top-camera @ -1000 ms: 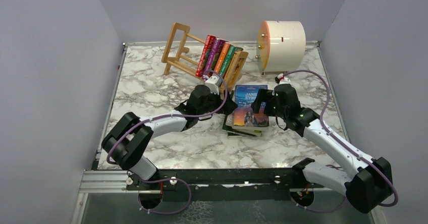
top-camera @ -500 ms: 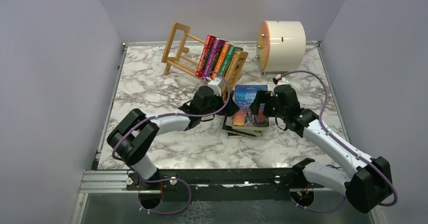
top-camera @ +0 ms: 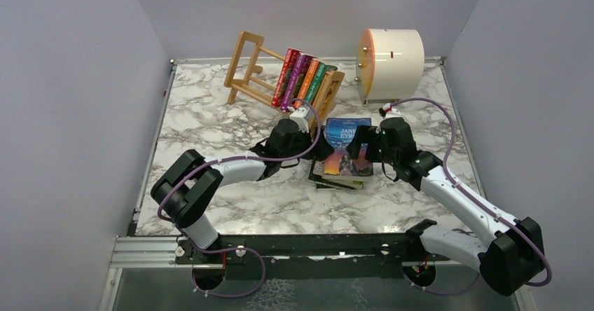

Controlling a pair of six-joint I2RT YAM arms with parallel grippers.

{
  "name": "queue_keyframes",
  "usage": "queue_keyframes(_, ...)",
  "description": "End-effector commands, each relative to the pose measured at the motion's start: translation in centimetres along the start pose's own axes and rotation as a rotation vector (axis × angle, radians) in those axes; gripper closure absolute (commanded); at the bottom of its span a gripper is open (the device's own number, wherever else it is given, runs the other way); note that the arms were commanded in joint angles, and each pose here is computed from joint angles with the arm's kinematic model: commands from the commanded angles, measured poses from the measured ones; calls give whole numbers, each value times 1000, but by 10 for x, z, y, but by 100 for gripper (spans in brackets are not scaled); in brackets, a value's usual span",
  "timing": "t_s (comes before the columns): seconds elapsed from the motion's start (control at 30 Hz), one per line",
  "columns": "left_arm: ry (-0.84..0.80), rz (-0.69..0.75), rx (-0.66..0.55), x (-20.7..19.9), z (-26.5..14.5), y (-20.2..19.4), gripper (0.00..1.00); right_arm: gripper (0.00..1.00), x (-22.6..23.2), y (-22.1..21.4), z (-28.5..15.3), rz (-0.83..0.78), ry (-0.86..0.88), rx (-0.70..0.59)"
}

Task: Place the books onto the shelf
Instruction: Pick up the book from the center of the board.

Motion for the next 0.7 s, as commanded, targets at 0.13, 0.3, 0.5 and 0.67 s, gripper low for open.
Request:
queue_keyframes(0.13, -39, -13, -12, -9, 6, 5, 30, 9, -3, -3, -2, 40, -52, -4)
queue_keyframes(0.3, -46, -16, -9, -10, 8, 4, 30, 9, -1, -4, -1, 28, -19, 6)
queue_keyframes(0.5, -55, -18, -9, -10, 9, 4, 30, 9, 6, -5, 1, -19, 83, 13)
queue_keyframes(0.67, -65, -23, -6, -12, 10, 4, 30, 10, 13, -6, 4, -47, 178, 29)
Point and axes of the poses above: each gripper's point midway between its finger pads, its own z axis out along the fingers, its own x axis along the line the jaws close on, y = z × x, the point moved 9 cm from there along -z, back along the fingers, and after that the axes turned 8 degrees about -z, right-handed, at the moved point
